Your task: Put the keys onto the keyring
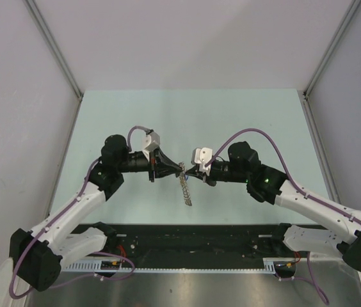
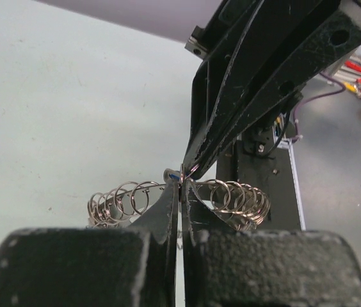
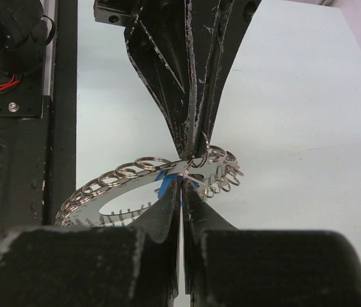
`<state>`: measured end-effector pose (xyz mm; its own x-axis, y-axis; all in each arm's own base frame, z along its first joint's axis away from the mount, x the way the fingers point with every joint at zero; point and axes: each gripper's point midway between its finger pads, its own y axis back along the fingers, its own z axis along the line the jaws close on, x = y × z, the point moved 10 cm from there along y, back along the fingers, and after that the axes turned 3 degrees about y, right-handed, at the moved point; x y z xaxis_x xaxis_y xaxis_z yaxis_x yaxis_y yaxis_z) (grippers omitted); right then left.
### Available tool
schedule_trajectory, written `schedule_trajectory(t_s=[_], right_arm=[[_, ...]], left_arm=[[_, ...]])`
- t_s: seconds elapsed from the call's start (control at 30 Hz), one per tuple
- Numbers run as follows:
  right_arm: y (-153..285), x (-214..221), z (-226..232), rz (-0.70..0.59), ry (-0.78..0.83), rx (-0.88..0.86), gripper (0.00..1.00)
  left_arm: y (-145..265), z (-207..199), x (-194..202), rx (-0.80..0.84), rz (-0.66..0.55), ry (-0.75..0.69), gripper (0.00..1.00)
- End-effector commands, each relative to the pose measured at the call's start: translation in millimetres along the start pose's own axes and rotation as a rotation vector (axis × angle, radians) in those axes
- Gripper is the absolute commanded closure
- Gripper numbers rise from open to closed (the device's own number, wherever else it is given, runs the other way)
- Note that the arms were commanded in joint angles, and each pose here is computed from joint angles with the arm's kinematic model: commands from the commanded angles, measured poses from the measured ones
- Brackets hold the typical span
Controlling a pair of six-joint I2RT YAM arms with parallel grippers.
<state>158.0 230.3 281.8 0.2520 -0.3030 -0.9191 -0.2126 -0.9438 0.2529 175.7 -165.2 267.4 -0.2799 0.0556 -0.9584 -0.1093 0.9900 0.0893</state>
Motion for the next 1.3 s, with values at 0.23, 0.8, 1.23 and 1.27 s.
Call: schedule_trajectory(t_s=[0.23, 0.8, 1.23, 1.27], right_arm=[[-2.6, -8.9, 4.2, -0.094, -0.035, -0.049, 1.0], [-1.0, -18.7, -1.1, -0.165, -0.062, -0.014, 0.75], [1.3, -25.1, -7.0, -0.192, -0.083, 0.054, 0.74], [0.7, -25.0, -6.7, -0.194, -0.085, 0.053, 0.74]], left_arm=[[6.1, -10.8, -21.0, -0.036, -0.267, -0.08, 1.0], [7.2, -14.7, -18.0, 0.007, -0.296, -0.135, 0.99], [7.5, -15.3, -17.6, 0.017, -0.276, -0.159, 1.0], [7.9, -15.5, -18.2, 0.017, -0.276, -0.162, 1.0]])
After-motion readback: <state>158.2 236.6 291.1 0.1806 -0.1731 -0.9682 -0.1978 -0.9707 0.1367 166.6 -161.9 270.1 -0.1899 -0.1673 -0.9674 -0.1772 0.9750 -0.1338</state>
